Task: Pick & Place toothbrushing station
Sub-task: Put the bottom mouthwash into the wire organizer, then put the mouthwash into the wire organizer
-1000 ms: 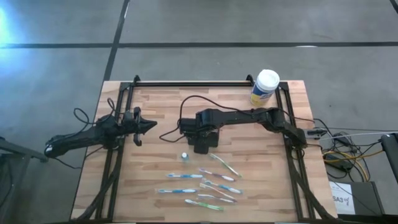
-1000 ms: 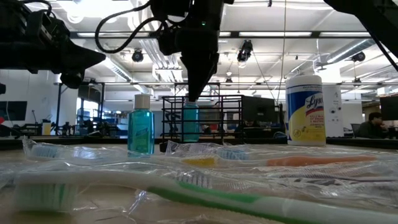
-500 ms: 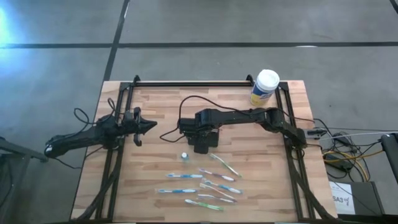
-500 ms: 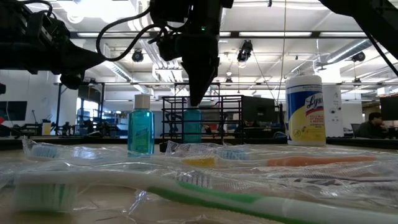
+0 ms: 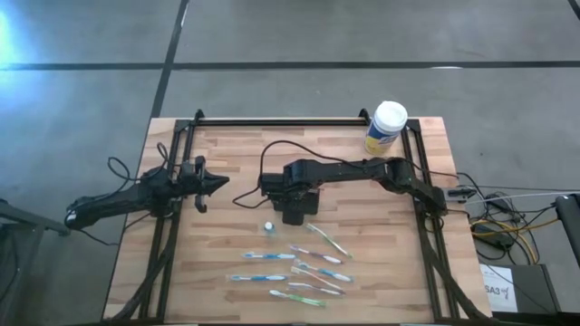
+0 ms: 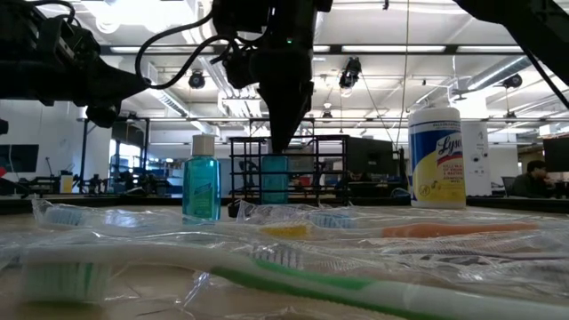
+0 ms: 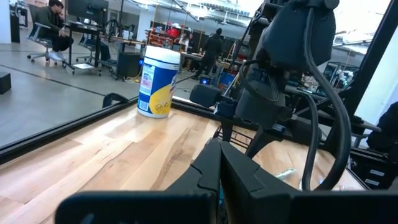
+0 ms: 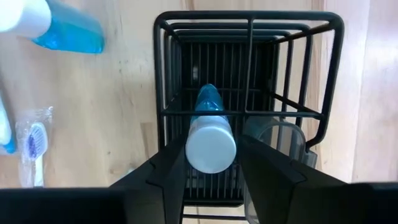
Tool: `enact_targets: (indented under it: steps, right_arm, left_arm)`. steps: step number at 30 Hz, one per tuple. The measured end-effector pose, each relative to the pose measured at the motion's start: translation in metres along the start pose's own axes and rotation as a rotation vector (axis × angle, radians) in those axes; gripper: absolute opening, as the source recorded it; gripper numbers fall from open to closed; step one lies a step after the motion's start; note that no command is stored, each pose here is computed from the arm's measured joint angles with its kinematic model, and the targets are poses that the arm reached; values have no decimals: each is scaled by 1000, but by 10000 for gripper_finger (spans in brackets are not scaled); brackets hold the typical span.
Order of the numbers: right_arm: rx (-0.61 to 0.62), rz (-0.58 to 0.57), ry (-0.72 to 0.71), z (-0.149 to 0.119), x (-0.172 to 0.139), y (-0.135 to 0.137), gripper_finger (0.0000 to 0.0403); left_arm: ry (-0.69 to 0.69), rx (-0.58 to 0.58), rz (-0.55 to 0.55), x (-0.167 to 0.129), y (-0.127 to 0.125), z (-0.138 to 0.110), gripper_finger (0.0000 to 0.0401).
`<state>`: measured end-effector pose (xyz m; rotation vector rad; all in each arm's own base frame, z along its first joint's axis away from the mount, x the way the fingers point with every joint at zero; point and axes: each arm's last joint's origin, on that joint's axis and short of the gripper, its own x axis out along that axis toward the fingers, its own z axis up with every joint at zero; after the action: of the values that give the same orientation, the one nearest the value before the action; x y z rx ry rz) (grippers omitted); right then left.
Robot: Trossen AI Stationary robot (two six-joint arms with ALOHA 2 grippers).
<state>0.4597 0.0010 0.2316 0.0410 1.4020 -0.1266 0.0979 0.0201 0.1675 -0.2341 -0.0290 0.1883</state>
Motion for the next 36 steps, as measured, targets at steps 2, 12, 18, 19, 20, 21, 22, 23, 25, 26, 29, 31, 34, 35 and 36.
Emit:
enact_targets:
  steps: [2,12,18,19,20,21,22,23,25,26,29,31,34,35,36]
  right_arm:
    - [-1,0,-15,2,-4,0,141]
    - [-2,1,-34,3,-21,-1,133]
    - [9,-18,-33,1,-46,-4,139]
    - [10,-26,-42,1,-53,-4,140]
    - [11,-33,-52,0,-59,-5,141]
    - [7,-32,-68,0,-65,-5,141]
    - [2,-30,-95,-2,-74,-6,141]
    - [-4,-31,-119,-5,-83,-6,140]
    - [-18,-27,-197,-10,-105,-3,135]
    - [-27,-25,-243,-14,-120,-1,132]
    - [-62,-26,-448,-28,-170,8,118]
    - [-103,-22,-588,-42,-204,12,109]
    - [-162,-7,-784,-69,-249,17,94]
    - [-176,0,-841,-79,-261,18,89]
    - [-188,9,-894,-89,-271,20,83]
  left_arm:
    - [0,0,0,0,0,0,7]
    - [0,-2,0,0,0,0,7]
    - [0,-2,0,0,0,0,7]
    - [0,-2,0,0,0,0,7]
    - [0,-2,0,0,0,0,7]
    - [0,-2,0,0,0,0,7]
    - [0,-2,0,0,0,0,7]
    - [0,-2,0,0,0,0,7]
    - [0,-3,0,0,0,0,7]
    - [1,-3,0,0,0,0,7]
    - [13,-3,3,0,0,-1,7]
    - [21,-7,5,0,0,-2,7]
    - [32,-21,1,0,0,-3,7]
    - [35,-29,1,0,0,-3,7]
    - [37,-35,0,0,0,-3,7]
